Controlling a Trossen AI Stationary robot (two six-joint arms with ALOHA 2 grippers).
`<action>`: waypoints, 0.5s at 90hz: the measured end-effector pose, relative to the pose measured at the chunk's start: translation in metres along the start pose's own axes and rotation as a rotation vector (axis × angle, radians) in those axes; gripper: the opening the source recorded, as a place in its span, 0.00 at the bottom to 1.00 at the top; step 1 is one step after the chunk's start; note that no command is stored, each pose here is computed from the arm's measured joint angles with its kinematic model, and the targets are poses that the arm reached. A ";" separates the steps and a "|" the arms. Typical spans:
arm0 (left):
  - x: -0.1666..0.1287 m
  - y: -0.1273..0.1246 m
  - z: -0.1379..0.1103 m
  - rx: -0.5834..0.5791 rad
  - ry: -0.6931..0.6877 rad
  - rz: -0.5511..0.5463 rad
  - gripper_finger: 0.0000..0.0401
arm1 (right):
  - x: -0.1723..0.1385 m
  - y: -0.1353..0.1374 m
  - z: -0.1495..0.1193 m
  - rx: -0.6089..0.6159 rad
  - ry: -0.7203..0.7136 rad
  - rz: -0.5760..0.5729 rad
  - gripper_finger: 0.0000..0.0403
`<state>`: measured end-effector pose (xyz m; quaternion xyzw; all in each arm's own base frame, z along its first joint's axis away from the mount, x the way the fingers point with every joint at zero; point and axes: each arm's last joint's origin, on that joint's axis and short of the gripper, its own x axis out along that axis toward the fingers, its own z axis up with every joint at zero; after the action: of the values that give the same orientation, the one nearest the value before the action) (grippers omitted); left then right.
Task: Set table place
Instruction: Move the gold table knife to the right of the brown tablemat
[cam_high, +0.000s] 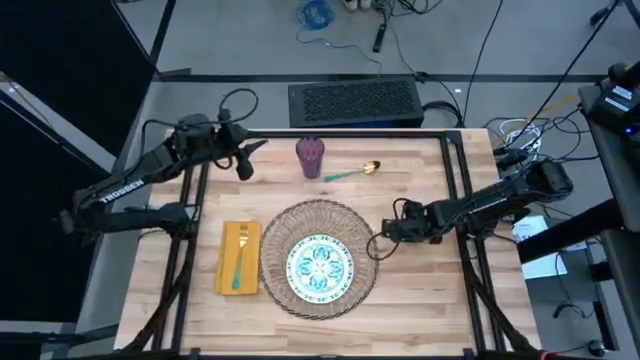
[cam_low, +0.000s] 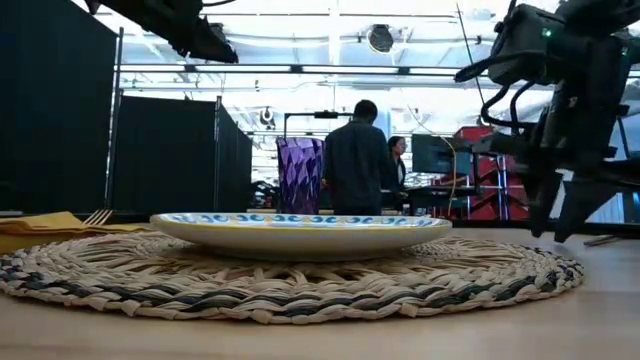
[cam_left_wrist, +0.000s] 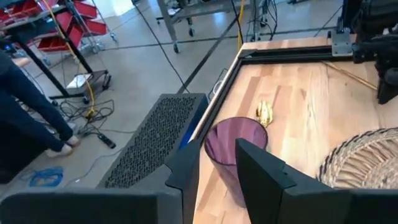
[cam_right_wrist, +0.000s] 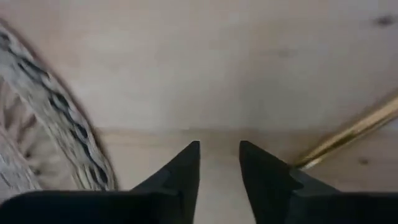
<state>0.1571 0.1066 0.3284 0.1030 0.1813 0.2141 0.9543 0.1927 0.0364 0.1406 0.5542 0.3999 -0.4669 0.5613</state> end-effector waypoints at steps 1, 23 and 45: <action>0.000 0.000 0.000 0.000 -0.001 0.000 0.22 | 0.000 0.000 -0.001 -0.003 0.004 -0.001 0.17; 0.000 0.000 0.000 0.000 -0.003 0.001 0.22 | -0.002 -0.011 -0.011 -0.048 0.059 -0.094 0.01; 0.000 0.000 0.001 -0.002 -0.012 0.004 0.22 | -0.003 0.001 -0.006 -0.057 -0.019 0.038 0.00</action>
<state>0.1575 0.1067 0.3297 0.1039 0.1751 0.2155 0.9551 0.1933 0.0424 0.1431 0.5409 0.3970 -0.4496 0.5896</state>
